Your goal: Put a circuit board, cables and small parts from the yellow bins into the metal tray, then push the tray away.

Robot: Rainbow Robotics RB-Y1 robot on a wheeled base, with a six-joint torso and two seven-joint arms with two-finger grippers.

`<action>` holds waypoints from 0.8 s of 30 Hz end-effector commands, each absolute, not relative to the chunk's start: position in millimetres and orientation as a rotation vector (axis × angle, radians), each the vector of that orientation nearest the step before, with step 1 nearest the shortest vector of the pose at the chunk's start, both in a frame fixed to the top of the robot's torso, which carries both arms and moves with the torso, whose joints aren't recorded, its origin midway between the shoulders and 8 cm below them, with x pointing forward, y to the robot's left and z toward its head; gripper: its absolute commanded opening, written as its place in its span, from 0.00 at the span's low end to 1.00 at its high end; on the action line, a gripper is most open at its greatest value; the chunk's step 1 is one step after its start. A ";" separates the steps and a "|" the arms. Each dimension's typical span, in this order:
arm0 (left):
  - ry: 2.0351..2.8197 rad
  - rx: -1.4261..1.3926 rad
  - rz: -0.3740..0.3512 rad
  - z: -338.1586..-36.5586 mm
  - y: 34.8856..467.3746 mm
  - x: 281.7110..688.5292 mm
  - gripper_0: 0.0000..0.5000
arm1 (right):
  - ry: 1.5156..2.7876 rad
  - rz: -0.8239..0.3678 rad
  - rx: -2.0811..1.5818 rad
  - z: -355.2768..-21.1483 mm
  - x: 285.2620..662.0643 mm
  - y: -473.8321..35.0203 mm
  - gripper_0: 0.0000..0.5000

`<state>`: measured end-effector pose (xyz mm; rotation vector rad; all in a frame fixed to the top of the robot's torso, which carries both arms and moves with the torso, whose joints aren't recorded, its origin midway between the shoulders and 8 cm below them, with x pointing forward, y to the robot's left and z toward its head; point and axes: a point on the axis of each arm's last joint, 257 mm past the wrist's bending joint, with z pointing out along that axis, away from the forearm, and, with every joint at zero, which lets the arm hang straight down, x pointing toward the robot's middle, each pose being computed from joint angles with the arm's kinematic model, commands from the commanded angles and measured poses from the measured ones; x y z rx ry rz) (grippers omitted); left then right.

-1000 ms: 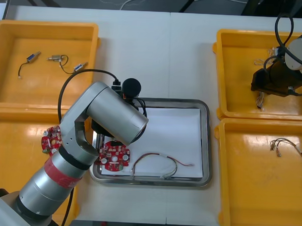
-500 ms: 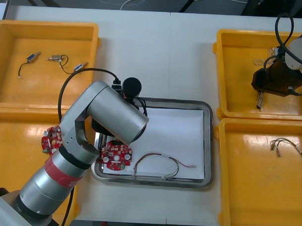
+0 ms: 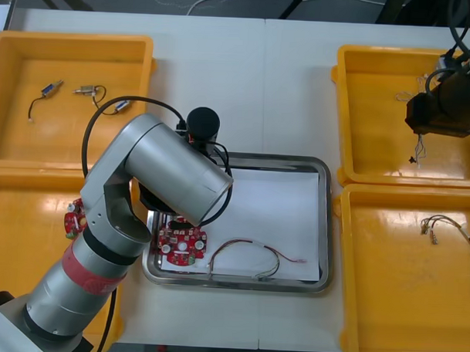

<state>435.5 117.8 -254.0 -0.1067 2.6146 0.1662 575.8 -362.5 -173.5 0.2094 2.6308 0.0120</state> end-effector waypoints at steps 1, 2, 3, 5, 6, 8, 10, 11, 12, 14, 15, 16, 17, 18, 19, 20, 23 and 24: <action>2.573 -0.126 0.108 -227.4 111.9 436.6 1.00 | 2.567 -0.005 0.156 -120.6 574.0 -383.3 0.00; 2.571 -0.124 0.105 -225.8 111.8 436.3 1.00 | 2.572 -0.005 0.150 -117.1 570.9 -383.5 0.00; 2.566 -0.123 0.099 -223.6 111.5 436.5 1.00 | 2.576 -0.007 0.141 -112.9 567.3 -384.2 0.00; 2.560 -0.121 0.091 -220.3 112.1 436.8 1.00 | 2.586 -0.009 0.129 -108.1 562.1 -385.3 0.00; 2.558 -0.120 0.086 -218.1 113.3 436.6 1.00 | 2.593 -0.015 0.101 -105.6 558.7 -385.8 0.00; 2.551 -0.118 0.071 -213.3 114.6 437.0 1.00 | 2.601 -0.031 0.051 -100.9 554.0 -388.2 0.00; 2.538 -0.112 0.047 -206.4 114.9 437.3 1.00 | 2.615 -0.039 -0.006 -98.7 548.2 -389.2 0.00; 2.526 -0.105 0.034 -200.8 115.8 438.1 1.00 | 2.623 -0.045 -0.042 -96.2 544.3 -389.6 0.00; 2.517 -0.099 0.019 -195.5 116.8 438.5 1.00 | 2.633 -0.056 -0.089 -94.3 539.9 -389.2 0.00; 2.501 -0.085 -0.006 -186.9 117.9 438.6 1.00 | 2.644 -0.075 -0.156 -91.4 533.5 -387.3 0.00; 2.492 -0.076 -0.016 -182.3 119.6 438.8 1.00 | 2.656 -0.089 -0.202 -90.6 528.5 -386.1 0.00; 2.487 -0.070 -0.022 -179.7 120.1 438.7 1.00 | 2.656 -0.096 -0.229 -89.5 526.8 -384.1 0.00; 2.477 -0.062 -0.035 -174.4 121.7 438.7 1.00 | 2.661 -0.113 -0.279 -87.4 522.3 -382.0 0.00; 2.468 -0.054 -0.042 -169.9 124.6 438.9 1.00 | 2.663 -0.126 -0.340 -85.6 518.2 -376.6 0.00; 2.463 -0.048 -0.049 -167.4 124.8 438.6 1.00 | 2.662 -0.130 -0.369 -84.4 516.2 -373.8 0.00; 2.460 -0.044 -0.051 -164.8 128.7 438.9 1.00 | 2.650 -0.140 -0.436 -82.3 514.2 -366.4 0.00; 2.449 -0.033 -0.059 -157.4 137.5 439.5 1.00 | 2.574 -0.149 -0.604 -74.8 517.2 -340.5 0.00; 2.442 -0.033 -0.061 -153.3 141.8 440.7 1.00 | 2.537 -0.157 -0.670 -70.8 517.6 -330.1 0.00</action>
